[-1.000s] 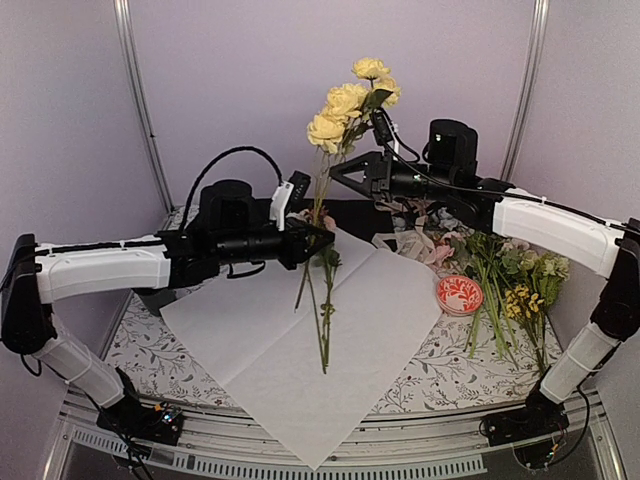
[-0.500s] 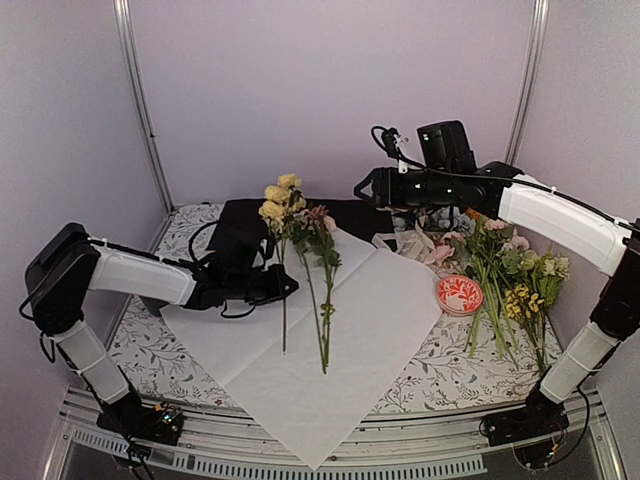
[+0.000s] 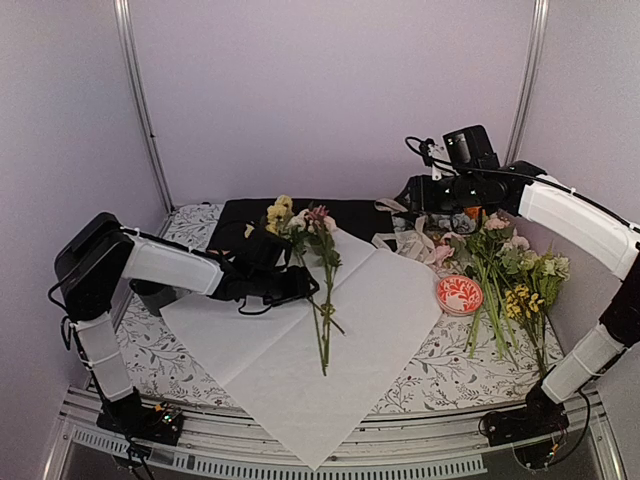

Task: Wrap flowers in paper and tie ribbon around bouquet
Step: Place the fake flower on the flattened wrapping paper, then pick up the fake flower from the corner of the board.

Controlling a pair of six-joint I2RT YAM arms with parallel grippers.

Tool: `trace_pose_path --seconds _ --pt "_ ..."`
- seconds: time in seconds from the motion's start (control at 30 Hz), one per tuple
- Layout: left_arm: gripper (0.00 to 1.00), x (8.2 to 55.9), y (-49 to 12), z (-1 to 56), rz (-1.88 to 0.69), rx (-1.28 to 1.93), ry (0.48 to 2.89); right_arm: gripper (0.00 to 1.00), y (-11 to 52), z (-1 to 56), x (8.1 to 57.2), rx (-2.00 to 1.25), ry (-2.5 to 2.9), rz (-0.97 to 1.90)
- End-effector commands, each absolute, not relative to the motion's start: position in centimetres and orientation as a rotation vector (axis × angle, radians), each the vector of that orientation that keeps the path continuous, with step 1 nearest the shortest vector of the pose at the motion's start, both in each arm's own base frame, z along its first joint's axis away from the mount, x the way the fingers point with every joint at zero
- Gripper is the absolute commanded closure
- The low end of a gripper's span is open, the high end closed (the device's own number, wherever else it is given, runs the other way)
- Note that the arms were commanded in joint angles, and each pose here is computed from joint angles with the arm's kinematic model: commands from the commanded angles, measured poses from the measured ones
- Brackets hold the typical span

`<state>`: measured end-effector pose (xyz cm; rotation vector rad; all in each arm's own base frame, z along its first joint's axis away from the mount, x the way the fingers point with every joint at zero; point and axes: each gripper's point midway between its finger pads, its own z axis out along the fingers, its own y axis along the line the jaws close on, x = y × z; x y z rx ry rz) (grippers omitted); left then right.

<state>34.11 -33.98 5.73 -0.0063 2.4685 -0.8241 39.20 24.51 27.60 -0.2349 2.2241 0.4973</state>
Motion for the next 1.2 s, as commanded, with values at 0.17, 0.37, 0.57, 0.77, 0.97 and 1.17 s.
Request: trace_pose_path --seconds 0.17,0.37,0.57,0.77,0.97,1.17 --pt "0.32 32.7 -33.1 5.8 -0.555 0.149 2.521 0.41 14.7 25.9 39.8 -0.02 2.311 0.281" --pt "0.21 32.5 -32.0 7.8 -0.476 0.167 2.478 0.46 4.9 19.6 39.8 0.229 2.503 0.102" --pt "0.05 32.5 -32.1 12.6 -0.424 0.227 2.353 0.51 0.8 13.7 39.8 0.273 2.69 -0.013" --pt "0.04 32.8 -31.6 15.0 -0.362 0.277 2.272 0.54 0.5 10.6 43.0 0.11 2.812 -0.074" --pt "0.04 32.6 -31.0 14.3 -0.318 0.3 2.28 0.55 0.2 8.2 45.2 0.027 2.855 -0.123" --pt "0.05 32.7 -31.6 13.7 -0.322 0.331 2.295 0.63 0.1 6.5 47.1 -0.042 2.862 -0.152"
